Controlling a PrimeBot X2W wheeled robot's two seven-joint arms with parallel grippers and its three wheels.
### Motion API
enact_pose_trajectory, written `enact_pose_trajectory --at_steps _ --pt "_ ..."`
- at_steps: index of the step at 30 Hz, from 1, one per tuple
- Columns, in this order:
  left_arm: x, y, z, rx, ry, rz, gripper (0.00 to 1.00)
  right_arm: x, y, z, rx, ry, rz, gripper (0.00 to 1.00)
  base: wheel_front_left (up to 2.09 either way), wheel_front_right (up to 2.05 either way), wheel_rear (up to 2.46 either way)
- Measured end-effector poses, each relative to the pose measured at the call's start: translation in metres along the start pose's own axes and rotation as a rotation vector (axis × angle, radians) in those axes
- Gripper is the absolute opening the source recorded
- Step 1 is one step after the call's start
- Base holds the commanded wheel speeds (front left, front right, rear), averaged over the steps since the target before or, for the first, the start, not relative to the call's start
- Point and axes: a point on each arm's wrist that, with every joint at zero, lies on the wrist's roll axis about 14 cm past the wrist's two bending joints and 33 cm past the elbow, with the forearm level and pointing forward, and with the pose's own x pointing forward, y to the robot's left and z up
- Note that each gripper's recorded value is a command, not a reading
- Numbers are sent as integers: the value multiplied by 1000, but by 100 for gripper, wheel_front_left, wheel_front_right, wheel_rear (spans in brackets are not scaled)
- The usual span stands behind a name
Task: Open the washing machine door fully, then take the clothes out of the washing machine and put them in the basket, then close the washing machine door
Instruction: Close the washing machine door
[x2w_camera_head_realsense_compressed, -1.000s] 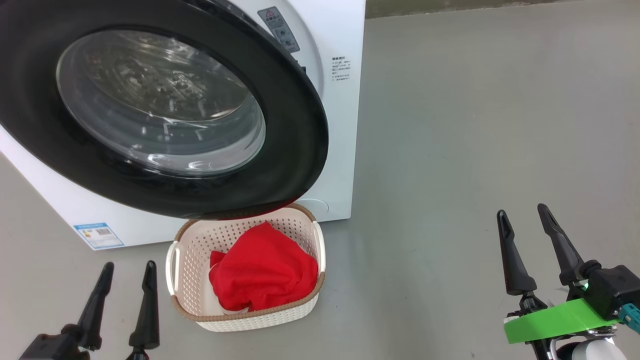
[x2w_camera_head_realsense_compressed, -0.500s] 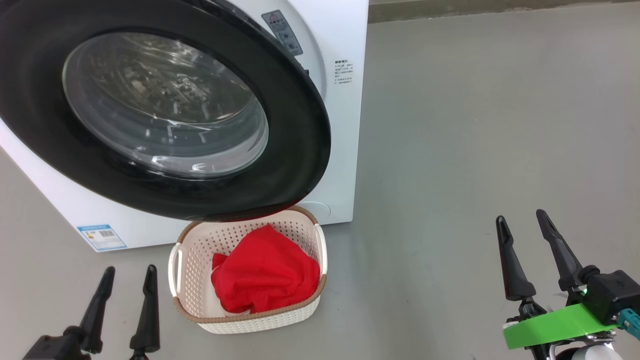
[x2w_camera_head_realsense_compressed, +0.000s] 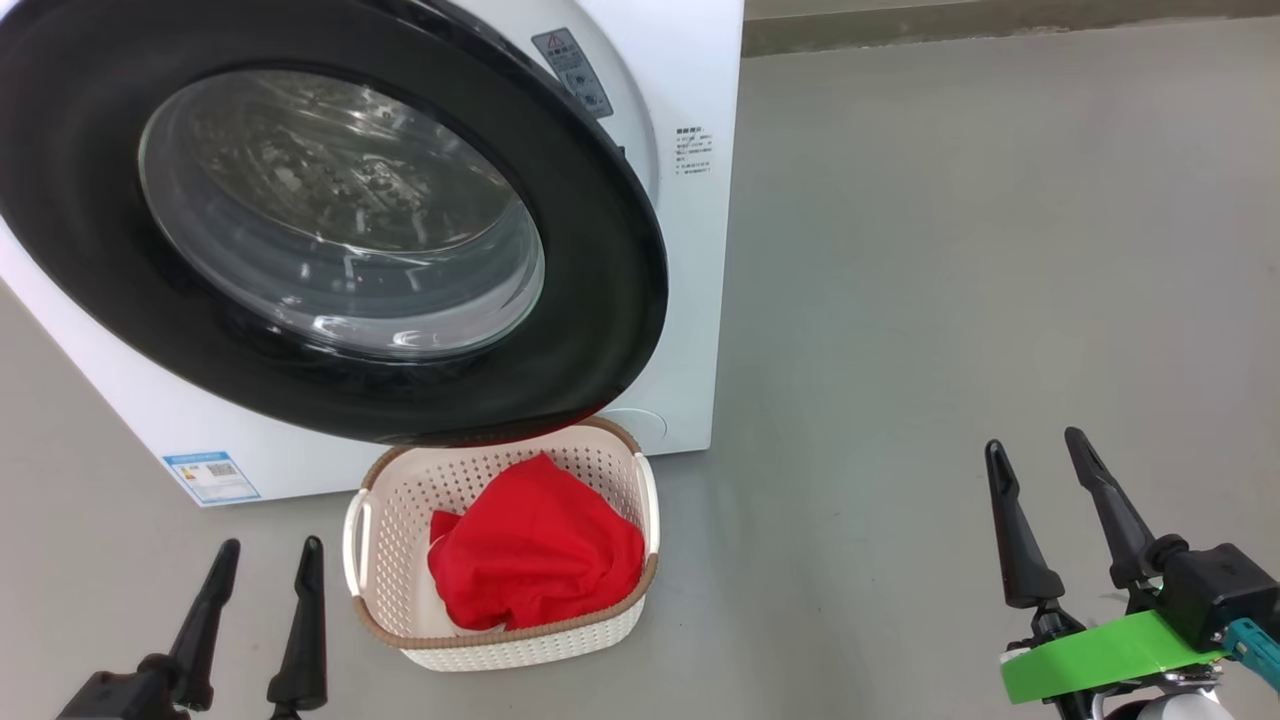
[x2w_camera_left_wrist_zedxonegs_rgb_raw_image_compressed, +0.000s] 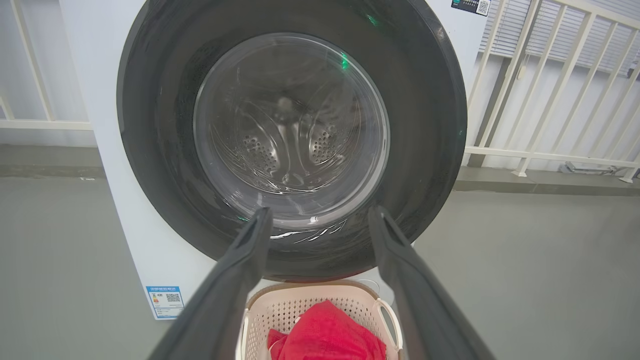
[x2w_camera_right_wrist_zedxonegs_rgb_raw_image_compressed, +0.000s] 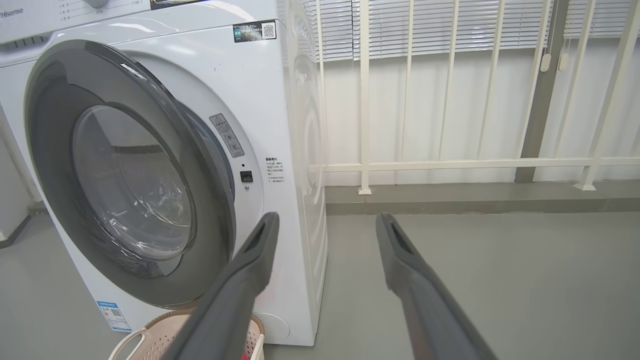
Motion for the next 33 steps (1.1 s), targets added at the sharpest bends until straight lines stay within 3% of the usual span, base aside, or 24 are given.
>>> enact_pose_trajectory --at_steps 1,2,3,4,6,19,33 --pt "0 0 0 0 0 1 100 0 1 -1 0 2 3 100 0 0 0" --pt "0 0 0 1 0 1 100 0 2 -2 1 5 7 85 0 0 0" --pt "0 1 0 1 0 2 100 0 4 -3 0 10 12 56 0 0 0" --pt "-1 1 0 1 0 3 100 0 6 -6 0 18 18 45 0 0 0" --pt "-1 2 -1 1 3 5 100 0 9 -12 -3 38 33 0 0 0 0" --pt "-3 6 -11 5 35 17 100 40 66 -59 9 185 221 0 0 0 0" --pt "14 10 -8 9 21 29 100 115 174 -62 -43 213 539 0 0 0 0"
